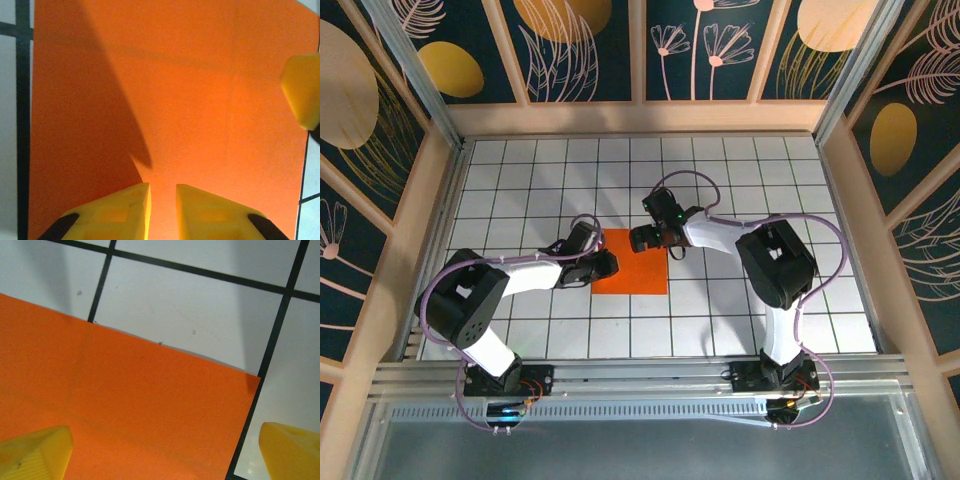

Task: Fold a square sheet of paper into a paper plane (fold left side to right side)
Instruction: Pick up the square sheet of paper from the center of the table.

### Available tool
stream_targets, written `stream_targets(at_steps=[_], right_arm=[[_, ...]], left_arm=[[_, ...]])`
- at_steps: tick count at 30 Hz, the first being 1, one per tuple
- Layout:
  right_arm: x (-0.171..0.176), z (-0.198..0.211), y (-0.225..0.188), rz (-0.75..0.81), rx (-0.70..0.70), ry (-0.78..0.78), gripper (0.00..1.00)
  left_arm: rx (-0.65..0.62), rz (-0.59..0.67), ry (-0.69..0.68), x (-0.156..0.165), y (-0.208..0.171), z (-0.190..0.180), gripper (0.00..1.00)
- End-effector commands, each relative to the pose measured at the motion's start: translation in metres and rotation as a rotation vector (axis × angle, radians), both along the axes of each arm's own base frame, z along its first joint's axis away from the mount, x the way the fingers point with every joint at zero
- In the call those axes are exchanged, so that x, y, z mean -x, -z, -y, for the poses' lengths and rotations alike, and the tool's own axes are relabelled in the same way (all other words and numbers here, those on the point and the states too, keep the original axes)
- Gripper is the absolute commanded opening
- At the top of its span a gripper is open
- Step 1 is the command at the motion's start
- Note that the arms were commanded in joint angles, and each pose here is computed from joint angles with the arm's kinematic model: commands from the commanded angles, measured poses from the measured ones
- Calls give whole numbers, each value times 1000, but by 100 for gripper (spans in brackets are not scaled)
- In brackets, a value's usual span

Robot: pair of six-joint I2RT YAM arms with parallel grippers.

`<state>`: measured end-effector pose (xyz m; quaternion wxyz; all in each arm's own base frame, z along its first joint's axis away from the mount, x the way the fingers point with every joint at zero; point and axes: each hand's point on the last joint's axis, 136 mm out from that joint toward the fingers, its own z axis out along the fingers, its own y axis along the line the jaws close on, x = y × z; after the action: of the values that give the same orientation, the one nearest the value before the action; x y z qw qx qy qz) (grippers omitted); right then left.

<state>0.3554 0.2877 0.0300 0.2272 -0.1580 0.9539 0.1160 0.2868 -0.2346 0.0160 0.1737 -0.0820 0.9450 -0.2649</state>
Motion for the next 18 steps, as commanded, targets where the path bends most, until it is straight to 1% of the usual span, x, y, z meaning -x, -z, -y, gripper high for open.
stream_targets(at_steps=[1, 8, 15, 18], right_arm=[[3, -6, 6, -17, 27, -18, 96], [17, -17, 11, -43, 34, -58, 93], [28, -27, 0, -48, 33, -80, 91], [36, -33, -4, -72, 3, -94, 85]], left_arm=[[-25, -58, 22, 15, 19, -3, 20], [-29, -72, 13, 19, 28, -5, 17], [13, -64, 8, 16, 24, 1, 17], [36, -57, 5, 15, 20, 4, 17]])
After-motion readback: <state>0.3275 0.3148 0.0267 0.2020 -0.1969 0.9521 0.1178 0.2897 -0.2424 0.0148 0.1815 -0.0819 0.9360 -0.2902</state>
